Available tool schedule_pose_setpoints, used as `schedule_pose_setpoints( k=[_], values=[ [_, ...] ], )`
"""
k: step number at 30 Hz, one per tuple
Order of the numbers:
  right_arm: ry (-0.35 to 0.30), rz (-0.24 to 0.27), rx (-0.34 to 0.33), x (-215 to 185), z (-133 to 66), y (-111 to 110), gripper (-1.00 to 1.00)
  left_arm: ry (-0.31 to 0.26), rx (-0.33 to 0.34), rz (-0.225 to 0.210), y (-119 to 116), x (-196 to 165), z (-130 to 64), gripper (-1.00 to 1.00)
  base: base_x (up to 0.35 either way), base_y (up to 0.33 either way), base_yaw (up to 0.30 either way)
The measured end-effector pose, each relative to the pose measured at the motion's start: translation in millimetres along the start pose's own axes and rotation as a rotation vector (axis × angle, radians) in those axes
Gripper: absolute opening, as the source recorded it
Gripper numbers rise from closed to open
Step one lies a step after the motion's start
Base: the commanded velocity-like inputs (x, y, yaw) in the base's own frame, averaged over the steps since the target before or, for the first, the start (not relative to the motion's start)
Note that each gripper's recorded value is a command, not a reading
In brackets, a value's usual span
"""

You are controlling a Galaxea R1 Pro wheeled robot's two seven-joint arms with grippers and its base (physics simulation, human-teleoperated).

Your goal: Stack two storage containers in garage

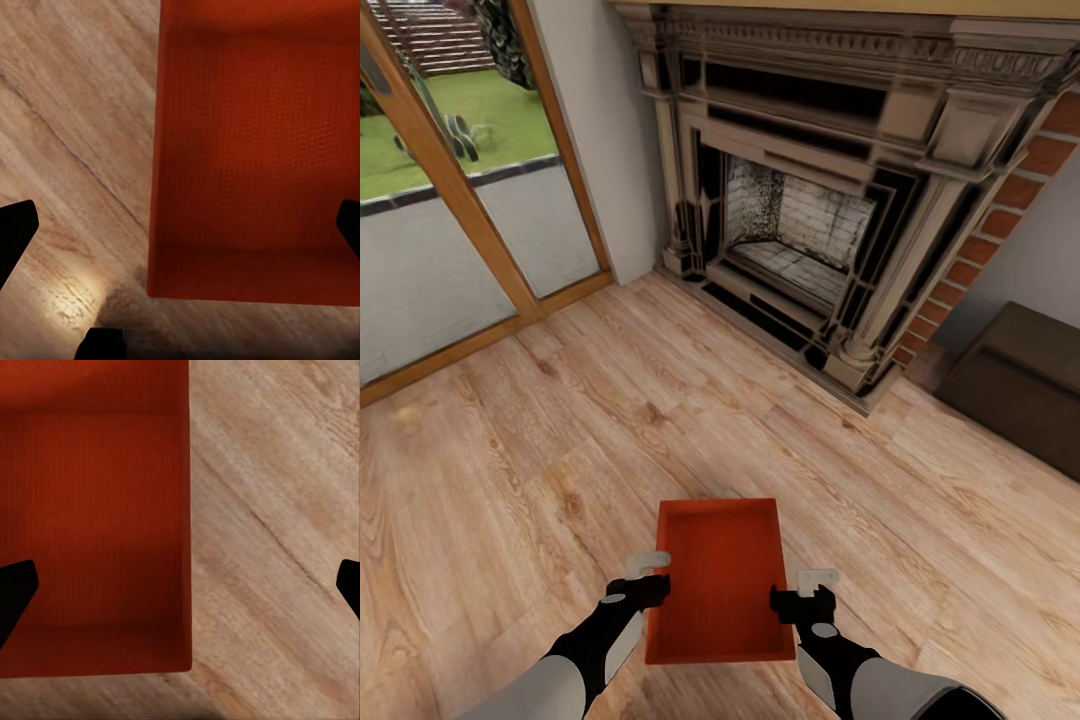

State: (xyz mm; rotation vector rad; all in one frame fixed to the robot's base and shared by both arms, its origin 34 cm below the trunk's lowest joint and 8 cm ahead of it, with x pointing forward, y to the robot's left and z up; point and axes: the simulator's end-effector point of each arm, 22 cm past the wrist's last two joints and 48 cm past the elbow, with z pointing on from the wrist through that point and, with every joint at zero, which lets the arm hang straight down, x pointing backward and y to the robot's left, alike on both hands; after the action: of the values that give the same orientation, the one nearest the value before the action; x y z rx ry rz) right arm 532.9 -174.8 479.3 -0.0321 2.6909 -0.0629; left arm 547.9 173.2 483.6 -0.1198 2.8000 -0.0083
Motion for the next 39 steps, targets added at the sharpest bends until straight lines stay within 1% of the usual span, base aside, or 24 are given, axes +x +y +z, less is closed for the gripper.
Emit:
schedule_pose_setpoints(
  k=[4,10,12,16,20,30,39],
  values=[
    [0.001,0.006,-0.037,2.7,5.9,5.0,1.0,0.002,-0.001,0.001,1.3,2.1,5.8,1.0,0.0,0.0,0.0],
    [-0.012,0.011,-0.038,3.8,14.0,5.6,1.0,0.012,-0.005,0.002,3.5,9.5,14.7,1.0,0.0,0.0,0.0],
    [-0.02,0.014,-0.038,0.9,11.2,5.7,1.0,0.026,-0.008,0.003,4.5,15.5,12.0,1.0,0.0,0.0,0.0],
    [-0.021,0.015,-0.039,1.8,4.7,5.4,1.0,0.033,-0.011,0.005,5.9,18.1,6.5,1.0,0.0,0.0,0.0],
    [-0.044,0.019,-0.04,-1.9,-1.9,5.3,1.0,0.046,-0.013,0.005,6.9,23.8,0.8,1.0,0.0,0.0,0.0],
    [-0.052,0.018,-0.042,-8.0,-15.5,4.8,1.0,0.051,-0.014,0.003,7.9,22.6,-12.8,1.0,0.0,0.0,0.0],
    [-0.053,0.017,-0.042,-3.5,-3.7,5.5,1.0,0.048,-0.015,0.004,9.0,24.9,-0.4,1.0,0.0,0.0,0.0]
  ],
)
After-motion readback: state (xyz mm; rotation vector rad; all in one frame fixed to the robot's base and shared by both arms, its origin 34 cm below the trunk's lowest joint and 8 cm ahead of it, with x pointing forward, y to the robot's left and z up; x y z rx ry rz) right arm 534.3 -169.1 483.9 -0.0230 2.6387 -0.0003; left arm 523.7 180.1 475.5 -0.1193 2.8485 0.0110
